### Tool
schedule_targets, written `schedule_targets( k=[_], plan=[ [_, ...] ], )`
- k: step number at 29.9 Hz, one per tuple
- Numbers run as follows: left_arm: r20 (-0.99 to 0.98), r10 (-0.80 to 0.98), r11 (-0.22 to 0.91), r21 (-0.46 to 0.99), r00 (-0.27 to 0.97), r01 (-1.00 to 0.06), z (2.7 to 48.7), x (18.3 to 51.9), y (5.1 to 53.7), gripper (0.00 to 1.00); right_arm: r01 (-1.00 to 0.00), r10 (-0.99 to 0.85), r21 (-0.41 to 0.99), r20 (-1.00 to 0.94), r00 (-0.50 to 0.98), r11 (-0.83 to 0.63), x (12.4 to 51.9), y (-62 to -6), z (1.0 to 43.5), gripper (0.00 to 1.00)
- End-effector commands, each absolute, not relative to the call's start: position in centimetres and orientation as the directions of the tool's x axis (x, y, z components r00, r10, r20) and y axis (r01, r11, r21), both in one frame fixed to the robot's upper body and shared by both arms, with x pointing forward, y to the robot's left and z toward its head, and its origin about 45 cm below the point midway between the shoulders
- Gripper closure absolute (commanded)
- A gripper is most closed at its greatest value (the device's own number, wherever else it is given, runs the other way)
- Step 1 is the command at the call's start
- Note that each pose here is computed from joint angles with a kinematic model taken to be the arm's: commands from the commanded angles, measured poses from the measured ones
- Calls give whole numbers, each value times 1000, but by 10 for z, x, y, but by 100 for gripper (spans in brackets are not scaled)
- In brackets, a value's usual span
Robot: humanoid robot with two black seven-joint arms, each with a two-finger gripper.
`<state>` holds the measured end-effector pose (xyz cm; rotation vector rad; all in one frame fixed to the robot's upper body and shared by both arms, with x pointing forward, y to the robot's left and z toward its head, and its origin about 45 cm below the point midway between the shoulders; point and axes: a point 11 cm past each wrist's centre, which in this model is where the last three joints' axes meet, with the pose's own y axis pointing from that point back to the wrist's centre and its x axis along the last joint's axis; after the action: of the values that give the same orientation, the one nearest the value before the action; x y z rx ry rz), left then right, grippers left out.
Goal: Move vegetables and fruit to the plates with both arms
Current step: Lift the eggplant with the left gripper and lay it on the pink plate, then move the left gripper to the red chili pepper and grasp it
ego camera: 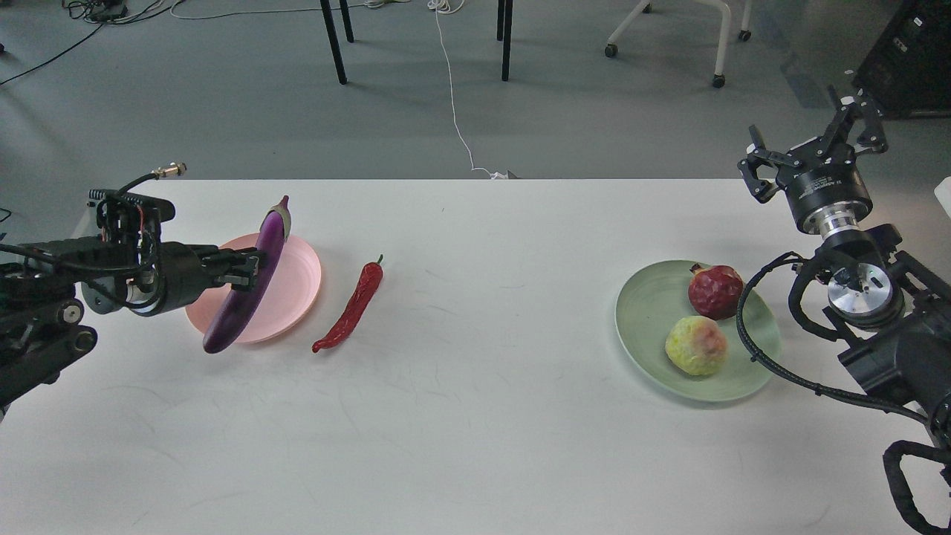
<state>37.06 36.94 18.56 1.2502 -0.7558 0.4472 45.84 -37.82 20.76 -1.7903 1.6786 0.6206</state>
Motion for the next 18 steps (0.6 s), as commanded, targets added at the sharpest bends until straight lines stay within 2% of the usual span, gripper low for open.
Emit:
schedule_targets(
  k=[1,4,8,14,18],
  plan=[
    [718,-76,277,682,692,-677,175,375,363,82,-994,-718,-109,-690,90,-20,458,-380,209,1],
    [722,-62,271,677,689,-685,166,380,359,62,-994,-722,-110,-686,91,-20,458,-382,210,1],
    [714,-50,252,685,698,-683,156,382,362,50,-994,-726,-103,-681,96,-35,458,-377,207,1],
    [730,-54,266,669,682,-695,164,389,355,44,-995,-743,-72,-662,99,-69,455,-369,196,1],
    [775,-76,287,620,628,-730,193,410,344,44,-995,-744,-70,-661,98,-70,454,-369,195,1]
  ],
)
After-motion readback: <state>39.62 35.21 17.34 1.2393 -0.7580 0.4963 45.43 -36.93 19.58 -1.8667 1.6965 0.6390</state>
